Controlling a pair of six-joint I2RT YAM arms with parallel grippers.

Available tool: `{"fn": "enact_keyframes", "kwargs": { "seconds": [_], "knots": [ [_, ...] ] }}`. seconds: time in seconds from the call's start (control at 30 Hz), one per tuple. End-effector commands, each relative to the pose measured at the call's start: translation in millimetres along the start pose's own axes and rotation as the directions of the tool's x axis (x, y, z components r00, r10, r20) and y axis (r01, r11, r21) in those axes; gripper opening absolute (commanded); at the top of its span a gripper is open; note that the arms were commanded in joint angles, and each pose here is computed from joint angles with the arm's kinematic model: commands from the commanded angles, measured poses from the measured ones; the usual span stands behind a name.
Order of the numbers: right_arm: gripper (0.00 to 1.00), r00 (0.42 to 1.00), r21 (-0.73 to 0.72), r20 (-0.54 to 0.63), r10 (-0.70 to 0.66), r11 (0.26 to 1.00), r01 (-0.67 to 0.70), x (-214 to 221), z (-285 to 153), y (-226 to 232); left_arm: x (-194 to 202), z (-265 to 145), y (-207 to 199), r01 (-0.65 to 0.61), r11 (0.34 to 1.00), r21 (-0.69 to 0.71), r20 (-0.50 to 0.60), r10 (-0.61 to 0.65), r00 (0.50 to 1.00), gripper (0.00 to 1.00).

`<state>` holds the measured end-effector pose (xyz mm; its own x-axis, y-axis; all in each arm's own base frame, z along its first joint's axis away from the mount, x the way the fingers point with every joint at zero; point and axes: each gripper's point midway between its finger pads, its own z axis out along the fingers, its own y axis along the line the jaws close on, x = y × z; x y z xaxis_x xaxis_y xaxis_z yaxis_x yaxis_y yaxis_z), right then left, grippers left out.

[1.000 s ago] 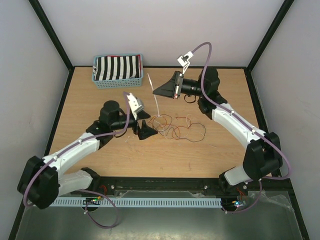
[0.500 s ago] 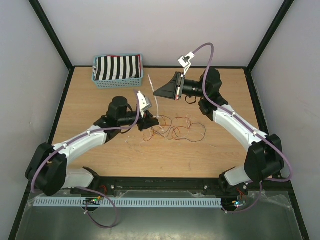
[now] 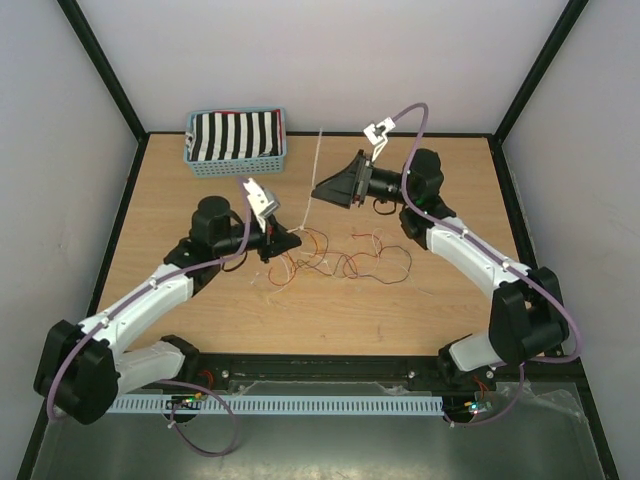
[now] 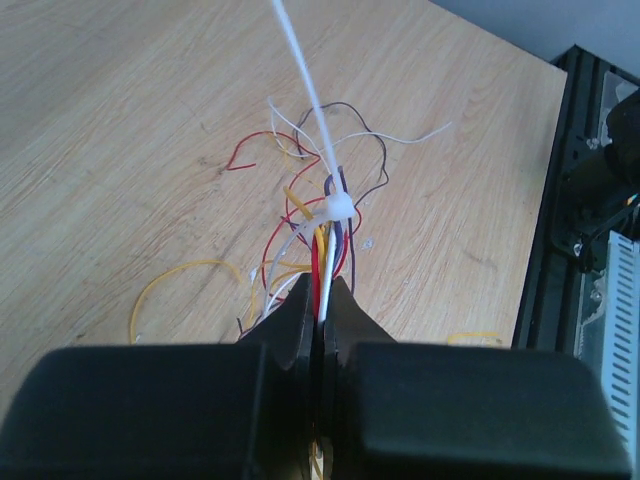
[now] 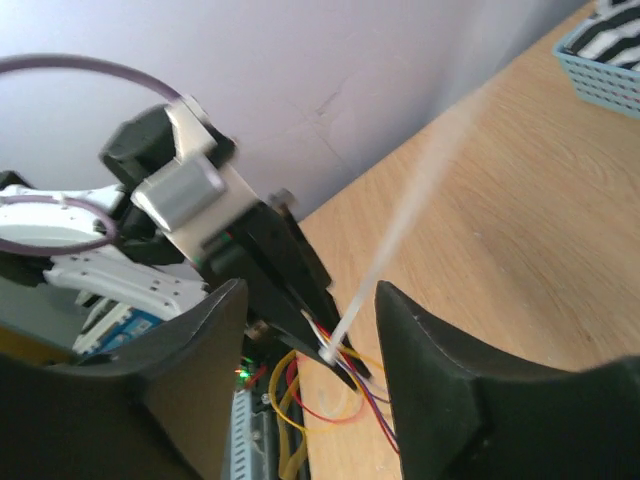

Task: Zip-tie the wires
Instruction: Place the cable at the center of the board.

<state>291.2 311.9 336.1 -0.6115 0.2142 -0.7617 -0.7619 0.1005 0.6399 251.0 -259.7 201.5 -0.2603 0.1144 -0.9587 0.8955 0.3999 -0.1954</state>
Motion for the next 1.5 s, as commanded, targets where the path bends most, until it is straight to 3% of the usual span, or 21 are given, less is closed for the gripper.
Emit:
{"fn": "enact_keyframes", "kwargs": {
  "seconds": [0.0, 0.17, 0.33, 0.57, 0.8, 1.27, 1.47],
  "knots": [
    [0.7, 0.968, 0.047, 0.1, -0.232, 0.972, 0.228, -12, -13, -3, -5, -17, -2, 0.094, 0.996, -0.008, 0.012, -0.094, 0.995, 0.0],
    [0.83, 0.926, 0.063, 0.13, -0.356, 0.935, 0.35, 7, -25, -11, -9, -27, -2, 0.16, 0.987, -0.01, 0.022, -0.16, 0.987, 0.0],
    [0.82, 0.938, -0.011, 0.131, -0.32, 0.946, 0.324, 29, -28, -10, -9, -28, -2, 0.18, 0.984, 0.0, 0.02, -0.18, 0.983, 0.0],
    [0.76, 0.997, -0.085, 0.02, -0.072, 0.994, 0.074, 52, -15, -13, -10, -27, -3, 0.175, 0.985, 0.005, 0.02, -0.175, 0.984, 0.0],
    [0.65, 0.97, -0.047, -0.144, 0.196, 0.978, -0.205, 80, -1, -24, -9, -24, -4, 0.164, 0.986, 0.012, 0.018, -0.164, 0.986, 0.0],
    [0.65, 0.903, -0.105, -0.281, 0.325, 0.925, -0.366, 104, 11, -17, -6, -20, -8, 0.152, 0.988, 0.038, 0.004, -0.152, 0.988, 0.0],
    [0.59, 0.882, -0.18, -0.33, 0.336, 0.895, -0.408, 112, 10, 3, -6, -19, -7, 0.148, 0.988, 0.036, 0.005, -0.148, 0.989, 0.0]
  ]
}}
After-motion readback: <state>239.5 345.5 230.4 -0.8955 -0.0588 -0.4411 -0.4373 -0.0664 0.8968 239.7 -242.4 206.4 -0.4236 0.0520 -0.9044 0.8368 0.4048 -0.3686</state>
